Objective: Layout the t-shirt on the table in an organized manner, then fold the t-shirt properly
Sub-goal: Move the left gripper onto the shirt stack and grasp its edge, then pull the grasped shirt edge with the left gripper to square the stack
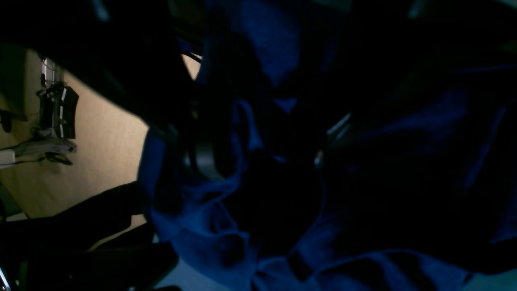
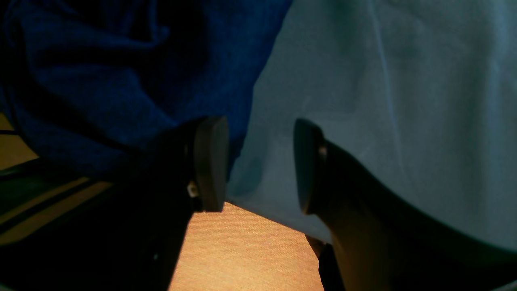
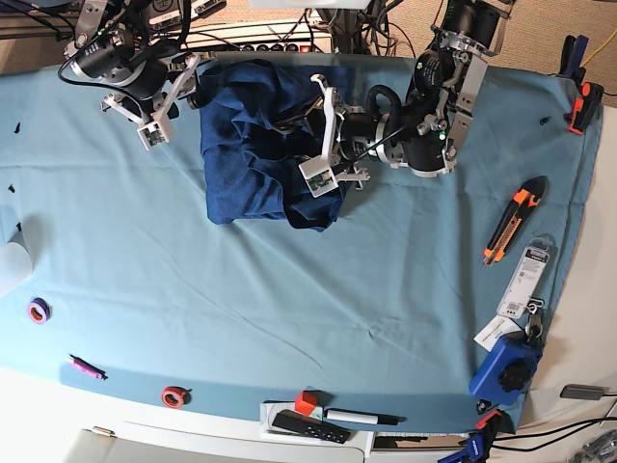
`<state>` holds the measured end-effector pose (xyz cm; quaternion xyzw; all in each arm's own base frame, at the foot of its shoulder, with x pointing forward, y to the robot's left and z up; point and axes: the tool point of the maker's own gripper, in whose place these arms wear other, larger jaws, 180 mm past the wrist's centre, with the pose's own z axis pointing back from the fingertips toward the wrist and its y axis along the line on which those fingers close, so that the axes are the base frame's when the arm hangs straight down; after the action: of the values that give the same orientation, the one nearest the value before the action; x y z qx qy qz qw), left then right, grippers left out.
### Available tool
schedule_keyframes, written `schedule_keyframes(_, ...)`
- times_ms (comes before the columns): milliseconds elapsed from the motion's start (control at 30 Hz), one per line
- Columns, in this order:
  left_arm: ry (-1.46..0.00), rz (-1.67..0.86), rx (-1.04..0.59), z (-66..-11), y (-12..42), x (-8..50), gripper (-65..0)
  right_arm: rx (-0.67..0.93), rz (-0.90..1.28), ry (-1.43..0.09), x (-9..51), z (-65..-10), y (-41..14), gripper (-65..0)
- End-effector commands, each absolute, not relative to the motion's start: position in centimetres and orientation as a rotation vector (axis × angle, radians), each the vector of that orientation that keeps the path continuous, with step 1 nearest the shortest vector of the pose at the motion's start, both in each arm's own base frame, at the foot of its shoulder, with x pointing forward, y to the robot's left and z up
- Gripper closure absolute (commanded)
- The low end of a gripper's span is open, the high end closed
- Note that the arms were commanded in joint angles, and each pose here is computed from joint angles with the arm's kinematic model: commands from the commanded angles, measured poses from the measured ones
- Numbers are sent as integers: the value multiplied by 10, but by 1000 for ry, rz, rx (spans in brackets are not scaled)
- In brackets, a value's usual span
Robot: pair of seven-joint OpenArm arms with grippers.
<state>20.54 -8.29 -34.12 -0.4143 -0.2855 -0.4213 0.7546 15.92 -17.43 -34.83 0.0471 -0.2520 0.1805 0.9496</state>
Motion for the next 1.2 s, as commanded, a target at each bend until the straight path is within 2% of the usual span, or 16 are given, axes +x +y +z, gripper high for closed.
schedule_keyframes(0,-665,-917,-937,-329,-88,208,-249,92,376,-538,162,-342,-174,-262)
schedule_keyframes(67,-656,-913,-939,-331,-88,205,-175,93,375,-537,162,-343,-174,-262)
schedule_keyframes(167,-650,-909,-941,-333,-87,203,-26,105,364,-521,160,-349,-175,-262)
schedule_keyframes(200,-648,-911,-939,-333,-87,203,0,109,358,-512,159,-352,-176,-262)
schedule_keyframes(433,-585,-938,-910,-342,-81,196,0,143,324,-464,152,-372,-178,-262)
schedule_keyframes(633,-494,-944,-972,-345,-76,176,0,146,322,-477,154,-372,-177,-262)
schedule_keyframes(1033,-397,-959,-877,-368,-30,168,0,147,322,-478,154,-372,-177,-262)
schedule_keyframes(1167,-412,-917,-1001,-347,-32,167,0,147,322,-478,154,-372,-177,-262)
